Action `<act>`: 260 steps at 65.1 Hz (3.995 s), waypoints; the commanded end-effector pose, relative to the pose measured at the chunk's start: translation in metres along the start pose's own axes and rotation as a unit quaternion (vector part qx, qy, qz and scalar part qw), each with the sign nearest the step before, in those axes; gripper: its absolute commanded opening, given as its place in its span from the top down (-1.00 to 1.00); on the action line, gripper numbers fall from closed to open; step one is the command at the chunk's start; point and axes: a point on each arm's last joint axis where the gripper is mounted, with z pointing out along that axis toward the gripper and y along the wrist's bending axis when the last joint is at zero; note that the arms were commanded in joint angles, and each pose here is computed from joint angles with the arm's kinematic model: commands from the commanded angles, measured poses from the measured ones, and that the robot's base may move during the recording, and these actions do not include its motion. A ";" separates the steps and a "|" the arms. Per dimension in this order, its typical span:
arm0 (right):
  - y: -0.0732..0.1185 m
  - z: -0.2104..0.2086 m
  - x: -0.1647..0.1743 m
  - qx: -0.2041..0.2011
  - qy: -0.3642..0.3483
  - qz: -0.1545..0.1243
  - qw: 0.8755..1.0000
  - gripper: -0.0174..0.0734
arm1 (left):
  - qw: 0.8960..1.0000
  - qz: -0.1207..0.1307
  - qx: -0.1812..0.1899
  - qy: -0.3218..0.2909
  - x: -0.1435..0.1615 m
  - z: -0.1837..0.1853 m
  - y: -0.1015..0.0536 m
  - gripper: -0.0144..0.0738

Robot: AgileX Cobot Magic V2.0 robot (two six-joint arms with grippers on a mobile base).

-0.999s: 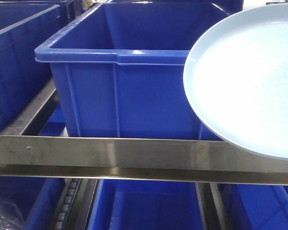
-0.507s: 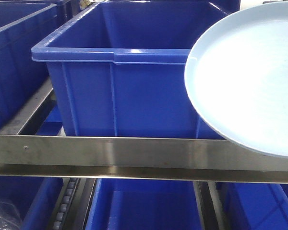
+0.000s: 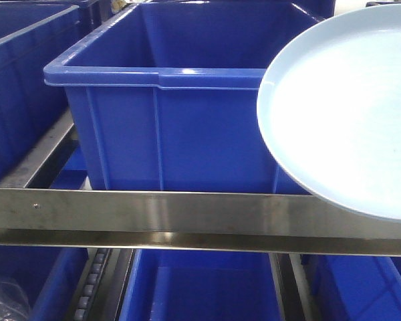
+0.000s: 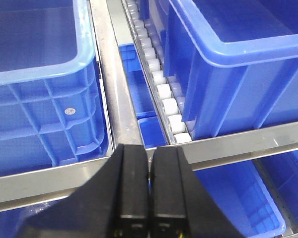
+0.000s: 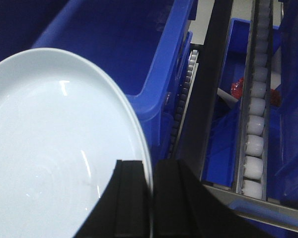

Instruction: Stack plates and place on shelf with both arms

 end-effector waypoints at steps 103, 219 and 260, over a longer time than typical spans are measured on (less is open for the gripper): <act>0.009 0.179 -0.181 -0.018 -0.128 0.095 0.987 -0.51 | 0.999 -0.002 -0.006 -0.054 -0.017 -0.002 0.001 0.45; -0.010 -0.073 0.013 0.043 -0.245 0.101 0.963 0.50 | 0.999 -0.002 -0.006 -0.054 -0.017 -0.002 0.001 0.45; -0.018 -0.044 0.111 0.072 -0.221 0.115 0.966 0.50 | 0.999 -0.002 -0.006 -0.054 -0.017 -0.002 0.001 0.45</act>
